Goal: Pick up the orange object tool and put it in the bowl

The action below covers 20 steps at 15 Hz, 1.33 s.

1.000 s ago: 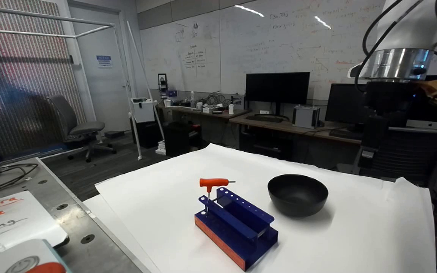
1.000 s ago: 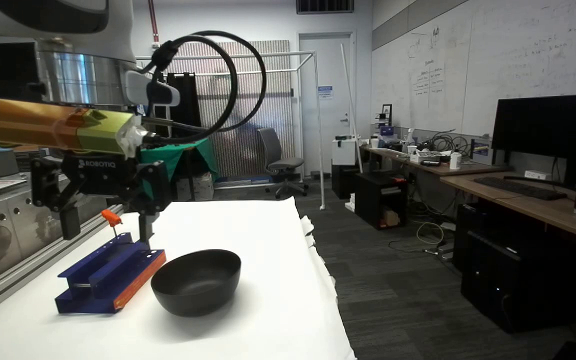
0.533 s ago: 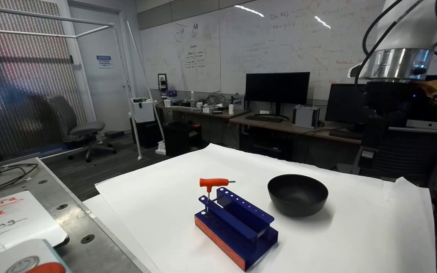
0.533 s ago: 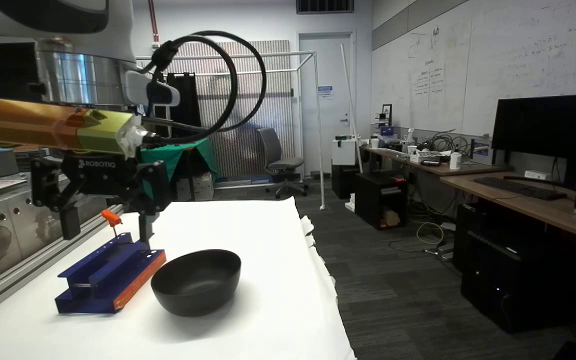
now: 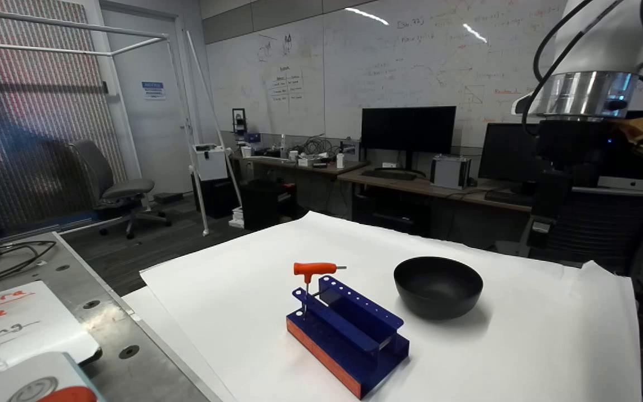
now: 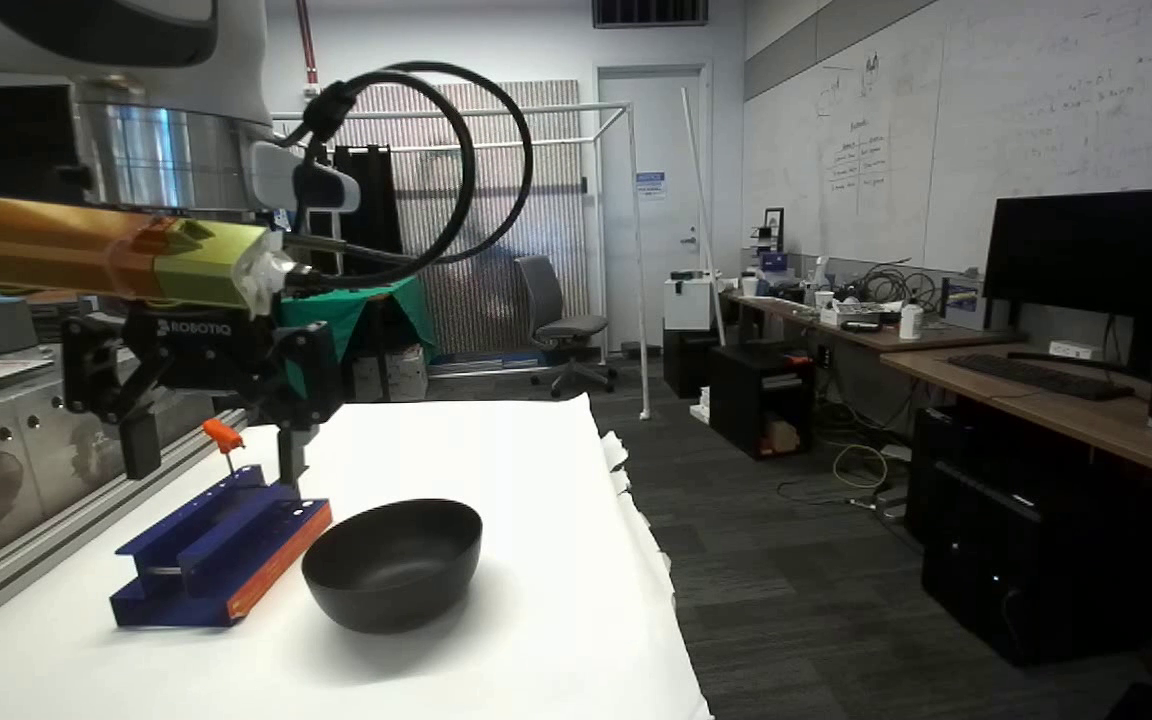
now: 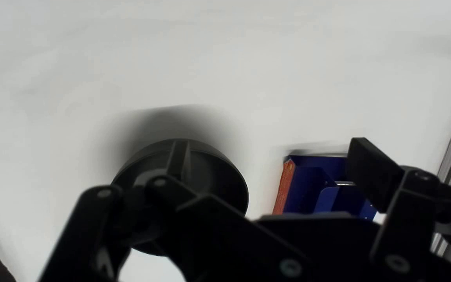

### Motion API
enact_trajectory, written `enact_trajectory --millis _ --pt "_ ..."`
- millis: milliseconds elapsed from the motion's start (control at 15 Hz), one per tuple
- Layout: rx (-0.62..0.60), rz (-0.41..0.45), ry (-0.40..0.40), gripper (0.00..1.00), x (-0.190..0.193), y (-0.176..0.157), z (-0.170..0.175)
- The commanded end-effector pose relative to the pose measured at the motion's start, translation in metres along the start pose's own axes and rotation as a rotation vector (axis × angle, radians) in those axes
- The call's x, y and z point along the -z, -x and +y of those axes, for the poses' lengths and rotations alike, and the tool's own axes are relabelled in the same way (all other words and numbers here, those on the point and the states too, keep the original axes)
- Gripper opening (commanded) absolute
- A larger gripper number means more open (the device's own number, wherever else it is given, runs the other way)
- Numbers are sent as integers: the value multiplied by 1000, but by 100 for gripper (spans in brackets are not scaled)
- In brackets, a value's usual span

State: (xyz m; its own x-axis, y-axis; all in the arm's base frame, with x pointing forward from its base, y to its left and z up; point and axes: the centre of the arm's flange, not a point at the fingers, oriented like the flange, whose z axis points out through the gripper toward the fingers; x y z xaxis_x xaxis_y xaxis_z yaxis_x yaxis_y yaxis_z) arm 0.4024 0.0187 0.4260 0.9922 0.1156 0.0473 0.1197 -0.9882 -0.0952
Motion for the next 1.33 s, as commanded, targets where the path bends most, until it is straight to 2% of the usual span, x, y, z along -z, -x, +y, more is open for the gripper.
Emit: enact_trajectory --millis 0,200,400,667,800,867,1267 --pt "0 0 0 100 0 0 0" --pt "0 0 0 100 0 0 0" --pt "71 30 62 100 8 -21 -32" --pt "95 26 45 100 2 -32 -49" --pt "79 29 21 100 0 -32 -49" --pt "-1 -9 0 100 -4 0 0" --pt "7 -8 4 100 -4 -1 -2"
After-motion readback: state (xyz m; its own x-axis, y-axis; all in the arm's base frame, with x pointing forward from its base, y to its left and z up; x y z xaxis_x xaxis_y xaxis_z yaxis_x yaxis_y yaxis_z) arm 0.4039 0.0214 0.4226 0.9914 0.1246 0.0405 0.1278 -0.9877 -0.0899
